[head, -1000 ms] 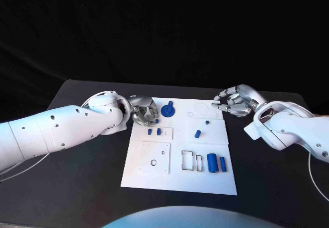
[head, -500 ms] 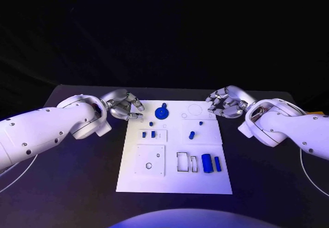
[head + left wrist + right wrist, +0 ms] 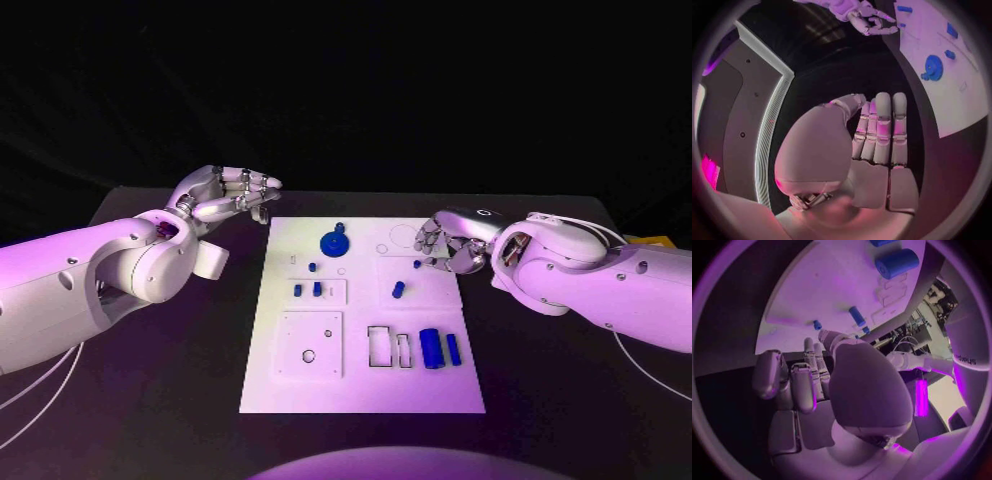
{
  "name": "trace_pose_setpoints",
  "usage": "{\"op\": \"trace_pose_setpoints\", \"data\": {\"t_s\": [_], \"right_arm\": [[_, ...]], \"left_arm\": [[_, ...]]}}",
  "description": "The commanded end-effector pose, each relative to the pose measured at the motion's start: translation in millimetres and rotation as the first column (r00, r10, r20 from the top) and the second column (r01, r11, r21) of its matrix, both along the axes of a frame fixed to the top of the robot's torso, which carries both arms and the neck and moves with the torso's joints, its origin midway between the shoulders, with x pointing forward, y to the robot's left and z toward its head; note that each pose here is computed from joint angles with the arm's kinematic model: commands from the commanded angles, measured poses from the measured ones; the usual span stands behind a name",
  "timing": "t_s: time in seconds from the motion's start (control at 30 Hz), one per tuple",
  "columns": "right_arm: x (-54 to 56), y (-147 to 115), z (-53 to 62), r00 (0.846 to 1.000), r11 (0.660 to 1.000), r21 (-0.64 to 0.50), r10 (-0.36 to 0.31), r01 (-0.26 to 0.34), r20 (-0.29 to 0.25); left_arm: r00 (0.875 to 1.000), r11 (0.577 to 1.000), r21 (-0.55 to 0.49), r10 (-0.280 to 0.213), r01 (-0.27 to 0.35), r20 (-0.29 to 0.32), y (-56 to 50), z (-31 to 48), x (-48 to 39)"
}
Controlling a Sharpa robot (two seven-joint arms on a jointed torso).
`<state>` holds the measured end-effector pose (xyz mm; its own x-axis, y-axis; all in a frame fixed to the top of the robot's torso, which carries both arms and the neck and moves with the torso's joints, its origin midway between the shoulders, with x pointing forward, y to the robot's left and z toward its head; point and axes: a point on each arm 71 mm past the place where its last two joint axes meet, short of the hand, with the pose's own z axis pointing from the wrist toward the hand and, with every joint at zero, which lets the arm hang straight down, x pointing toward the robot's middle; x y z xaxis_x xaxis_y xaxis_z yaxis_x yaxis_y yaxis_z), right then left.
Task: Assemble the parts on the task board
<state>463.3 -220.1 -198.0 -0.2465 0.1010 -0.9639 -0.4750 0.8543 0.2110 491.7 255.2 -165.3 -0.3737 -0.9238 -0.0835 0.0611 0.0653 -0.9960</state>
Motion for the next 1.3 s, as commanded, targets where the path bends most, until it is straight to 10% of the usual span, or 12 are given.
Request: {"op": "trace_pose_setpoints", "data": {"t_s": [0.03, 1.3], "right_arm": [[-1.4, 4, -5.8, 0.999, 0.984, -0.177, 0.021, -0.016, 0.028], [-5.2, 27, -22.6, 0.998, 0.979, -0.199, 0.045, -0.034, 0.052]], "left_arm": [[1.000, 0.992, -0.124, 0.022, -0.022, 0.006, -0.9, 4.6, -1.4], [1.000, 0.994, -0.109, 0.002, -0.004, -0.015, 1.6, 3.6, -5.2]]}}
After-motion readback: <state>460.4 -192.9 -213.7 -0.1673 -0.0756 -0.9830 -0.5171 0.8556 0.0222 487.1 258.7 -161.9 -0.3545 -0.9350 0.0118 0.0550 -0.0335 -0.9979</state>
